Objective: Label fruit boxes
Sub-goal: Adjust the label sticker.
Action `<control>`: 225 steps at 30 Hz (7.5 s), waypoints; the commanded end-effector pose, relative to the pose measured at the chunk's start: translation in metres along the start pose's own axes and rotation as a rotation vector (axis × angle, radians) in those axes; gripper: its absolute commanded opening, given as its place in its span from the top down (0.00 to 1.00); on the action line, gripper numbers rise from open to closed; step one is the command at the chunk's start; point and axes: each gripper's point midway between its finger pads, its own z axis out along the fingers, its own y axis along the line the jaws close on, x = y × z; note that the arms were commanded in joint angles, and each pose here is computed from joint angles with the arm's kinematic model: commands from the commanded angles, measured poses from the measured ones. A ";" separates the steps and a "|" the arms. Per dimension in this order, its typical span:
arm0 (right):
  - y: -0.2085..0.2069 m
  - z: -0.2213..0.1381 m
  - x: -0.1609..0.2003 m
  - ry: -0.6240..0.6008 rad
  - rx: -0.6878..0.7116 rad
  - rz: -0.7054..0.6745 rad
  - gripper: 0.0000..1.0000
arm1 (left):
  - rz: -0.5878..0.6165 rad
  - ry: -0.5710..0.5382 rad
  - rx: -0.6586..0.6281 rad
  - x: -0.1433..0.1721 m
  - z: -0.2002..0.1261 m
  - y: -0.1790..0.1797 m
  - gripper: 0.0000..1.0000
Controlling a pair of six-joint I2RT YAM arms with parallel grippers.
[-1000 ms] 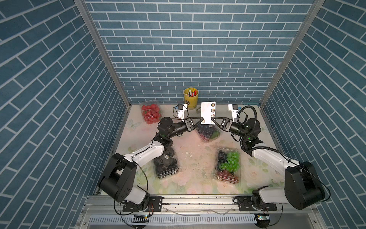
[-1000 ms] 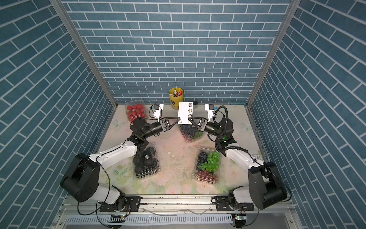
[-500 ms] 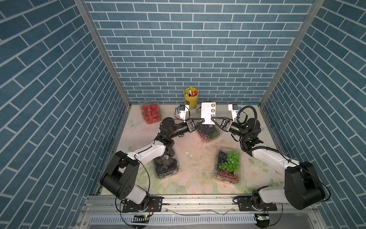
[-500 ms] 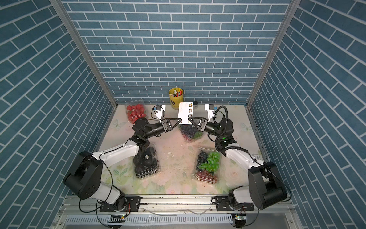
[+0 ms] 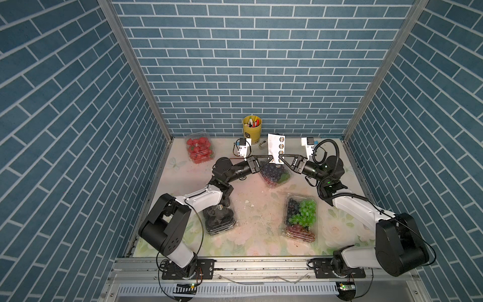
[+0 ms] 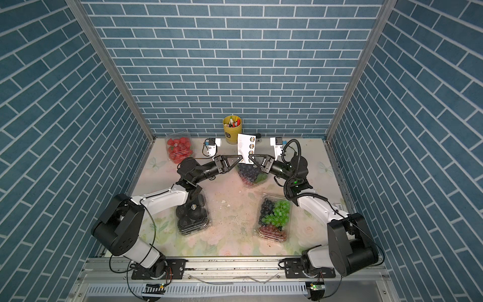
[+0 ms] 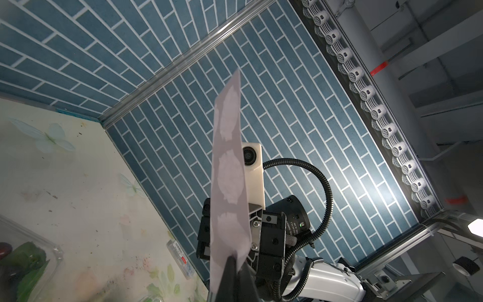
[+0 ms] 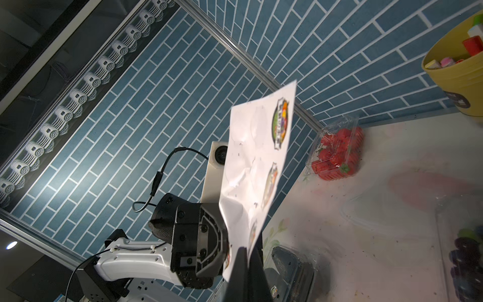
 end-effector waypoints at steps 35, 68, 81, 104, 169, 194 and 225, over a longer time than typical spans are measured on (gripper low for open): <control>0.011 -0.004 -0.001 -0.028 -0.091 0.005 0.89 | 0.042 -0.003 0.119 -0.014 0.014 -0.029 1.00; 0.014 -0.005 -0.002 -0.018 -0.059 -0.049 1.00 | 0.005 0.030 0.094 -0.002 0.019 -0.016 1.00; 0.023 -0.007 -0.006 -0.032 -0.079 -0.069 1.00 | -0.033 0.020 0.123 -0.001 0.021 -0.011 1.00; 0.024 -0.010 -0.005 -0.032 -0.071 -0.067 1.00 | -0.010 0.000 0.098 -0.012 0.009 -0.009 0.98; 0.016 -0.009 -0.010 -0.051 -0.053 -0.122 1.00 | -0.110 0.066 0.230 0.016 0.033 -0.037 1.00; 0.022 -0.022 -0.002 -0.008 0.048 -0.153 1.00 | 0.036 0.058 -0.017 -0.001 0.003 -0.001 0.74; 0.025 -0.019 -0.010 -0.034 0.038 -0.176 1.00 | -0.088 0.085 0.130 0.020 0.023 -0.017 1.00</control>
